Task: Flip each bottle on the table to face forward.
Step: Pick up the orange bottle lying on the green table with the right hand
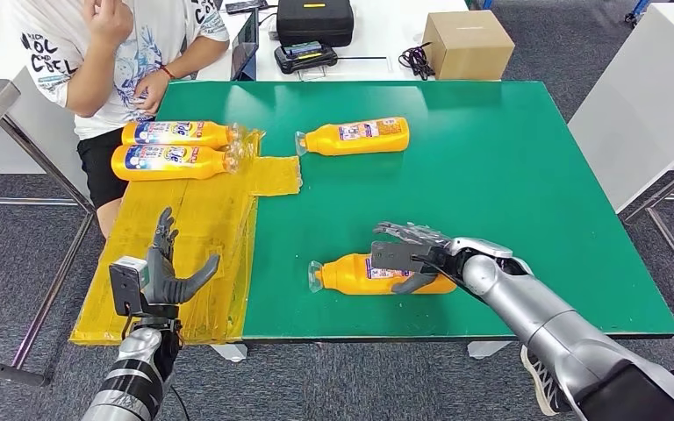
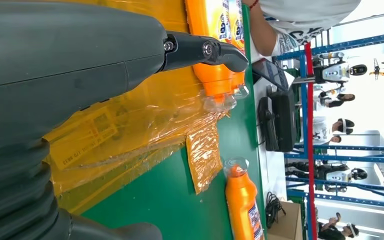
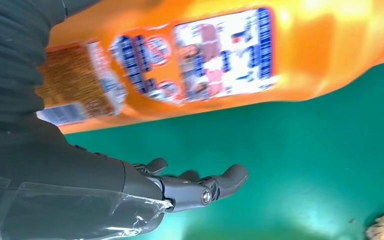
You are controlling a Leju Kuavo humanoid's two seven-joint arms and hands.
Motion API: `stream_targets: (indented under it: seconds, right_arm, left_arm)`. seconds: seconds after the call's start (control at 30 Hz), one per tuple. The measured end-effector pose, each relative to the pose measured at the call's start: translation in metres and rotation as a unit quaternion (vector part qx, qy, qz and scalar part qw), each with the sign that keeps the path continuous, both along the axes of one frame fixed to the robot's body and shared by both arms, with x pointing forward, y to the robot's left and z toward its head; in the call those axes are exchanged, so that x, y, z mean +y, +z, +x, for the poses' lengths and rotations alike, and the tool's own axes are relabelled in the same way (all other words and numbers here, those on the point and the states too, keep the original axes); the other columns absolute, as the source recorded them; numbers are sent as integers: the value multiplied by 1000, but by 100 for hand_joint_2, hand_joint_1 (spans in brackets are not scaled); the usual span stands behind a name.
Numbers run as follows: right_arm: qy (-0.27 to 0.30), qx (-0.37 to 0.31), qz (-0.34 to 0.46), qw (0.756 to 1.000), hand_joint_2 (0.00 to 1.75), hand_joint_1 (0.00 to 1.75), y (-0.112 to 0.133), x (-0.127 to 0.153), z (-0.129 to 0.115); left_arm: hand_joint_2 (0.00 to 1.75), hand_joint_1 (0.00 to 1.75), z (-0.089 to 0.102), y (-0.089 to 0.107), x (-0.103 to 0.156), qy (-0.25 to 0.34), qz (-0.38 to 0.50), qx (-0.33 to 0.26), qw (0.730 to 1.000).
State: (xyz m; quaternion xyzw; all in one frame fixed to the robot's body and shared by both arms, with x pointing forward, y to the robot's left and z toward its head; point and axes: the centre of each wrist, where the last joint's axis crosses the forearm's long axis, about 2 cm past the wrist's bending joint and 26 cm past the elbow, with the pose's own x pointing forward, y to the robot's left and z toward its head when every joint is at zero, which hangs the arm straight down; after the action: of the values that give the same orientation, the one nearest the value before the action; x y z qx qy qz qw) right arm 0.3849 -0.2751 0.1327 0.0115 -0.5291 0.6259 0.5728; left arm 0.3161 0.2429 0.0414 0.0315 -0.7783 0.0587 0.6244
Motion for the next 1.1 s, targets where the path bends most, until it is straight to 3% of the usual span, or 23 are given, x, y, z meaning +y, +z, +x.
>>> stream_targets:
  seconds: [0.4, 1.1]
  right_arm:
    - [7, 2, -30, 1000, 175, 0, 6, -17, -2]
    - [50, 16, -109, 993, 175, 0, 5, 4, 2]
  left_arm:
    - [175, 0, 0, 0, -1, -4, -2, 2, 1000]
    - [175, 0, 0, 1, -16, -19, -34, 5, 999]
